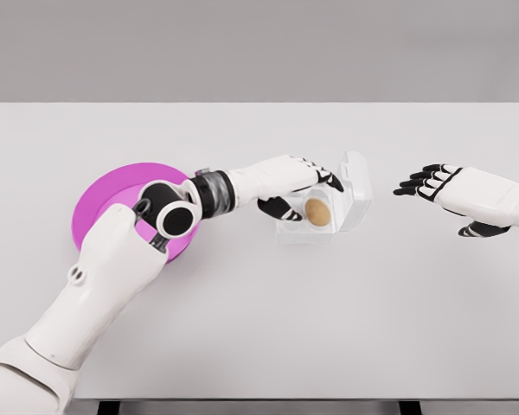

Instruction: Pack egg into the box and close the box lid

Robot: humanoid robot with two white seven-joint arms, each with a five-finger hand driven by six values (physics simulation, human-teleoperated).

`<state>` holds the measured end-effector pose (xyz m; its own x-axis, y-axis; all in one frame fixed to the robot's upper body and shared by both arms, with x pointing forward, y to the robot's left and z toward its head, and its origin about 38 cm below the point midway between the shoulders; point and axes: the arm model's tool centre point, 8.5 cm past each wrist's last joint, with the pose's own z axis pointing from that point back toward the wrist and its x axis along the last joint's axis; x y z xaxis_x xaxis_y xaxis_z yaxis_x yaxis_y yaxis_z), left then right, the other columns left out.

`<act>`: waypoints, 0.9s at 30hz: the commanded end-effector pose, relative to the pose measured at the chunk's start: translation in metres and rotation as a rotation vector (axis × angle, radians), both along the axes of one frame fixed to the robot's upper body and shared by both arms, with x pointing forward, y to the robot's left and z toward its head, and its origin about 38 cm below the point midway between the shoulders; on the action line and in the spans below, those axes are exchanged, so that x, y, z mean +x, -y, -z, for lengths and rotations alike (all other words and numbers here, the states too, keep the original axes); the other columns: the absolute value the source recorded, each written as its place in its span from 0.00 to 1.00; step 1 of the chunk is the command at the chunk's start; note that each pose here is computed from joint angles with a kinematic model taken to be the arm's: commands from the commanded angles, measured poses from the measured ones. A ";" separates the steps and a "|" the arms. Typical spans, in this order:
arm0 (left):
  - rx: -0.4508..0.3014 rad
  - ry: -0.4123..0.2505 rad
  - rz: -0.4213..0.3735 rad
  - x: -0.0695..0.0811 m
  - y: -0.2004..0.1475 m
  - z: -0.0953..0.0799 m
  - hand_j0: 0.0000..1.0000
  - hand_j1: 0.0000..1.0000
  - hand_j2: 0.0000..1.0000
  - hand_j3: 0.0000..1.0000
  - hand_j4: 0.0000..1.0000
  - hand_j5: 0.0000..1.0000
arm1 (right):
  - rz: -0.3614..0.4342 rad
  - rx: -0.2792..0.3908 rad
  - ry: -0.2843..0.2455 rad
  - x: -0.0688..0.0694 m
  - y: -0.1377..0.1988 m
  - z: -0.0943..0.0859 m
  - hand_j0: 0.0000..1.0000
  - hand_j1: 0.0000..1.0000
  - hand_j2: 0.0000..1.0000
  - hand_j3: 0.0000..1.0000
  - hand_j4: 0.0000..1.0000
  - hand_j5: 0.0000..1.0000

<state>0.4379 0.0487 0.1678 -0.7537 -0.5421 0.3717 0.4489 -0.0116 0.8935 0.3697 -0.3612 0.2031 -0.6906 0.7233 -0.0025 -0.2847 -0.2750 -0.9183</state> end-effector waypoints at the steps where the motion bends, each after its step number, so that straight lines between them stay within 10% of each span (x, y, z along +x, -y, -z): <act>1: -0.009 0.006 -0.001 0.001 -0.004 -0.003 0.96 0.96 0.96 0.96 0.96 0.96 | 0.000 0.007 -0.001 0.000 -0.001 0.000 1.00 1.00 1.00 1.00 1.00 1.00; 5: -0.047 0.088 -0.012 0.003 -0.044 -0.031 1.00 1.00 1.00 1.00 1.00 1.00 | -0.005 0.008 0.000 0.000 -0.003 0.000 1.00 1.00 1.00 1.00 1.00 1.00; 9: -0.090 0.312 0.134 -0.016 -0.122 -0.080 1.00 1.00 1.00 1.00 1.00 1.00 | -0.005 0.008 0.000 0.000 -0.003 0.000 1.00 1.00 1.00 1.00 1.00 1.00; 16: -0.132 0.325 -0.121 -0.032 -0.281 -0.123 1.00 1.00 1.00 1.00 1.00 1.00 | -0.016 0.034 -0.005 0.000 -0.012 0.006 1.00 1.00 1.00 1.00 1.00 1.00; 20: -0.156 0.314 -0.268 -0.053 -0.332 -0.110 1.00 1.00 1.00 1.00 1.00 1.00 | -0.037 0.033 -0.023 -0.001 -0.020 0.012 1.00 1.00 1.00 1.00 1.00 1.00; 27: -0.166 0.270 -0.292 -0.057 -0.339 -0.095 1.00 1.00 1.00 1.00 1.00 1.00 | -0.082 0.061 -0.022 -0.003 -0.040 0.016 1.00 1.00 1.00 1.00 1.00 1.00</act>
<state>0.3813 0.3846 0.2596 -0.6630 -0.6953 0.2775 0.1676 0.2234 0.9602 0.3680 -0.3261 0.1879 -0.7393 0.6717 0.0466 -0.2833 -0.2476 -0.9265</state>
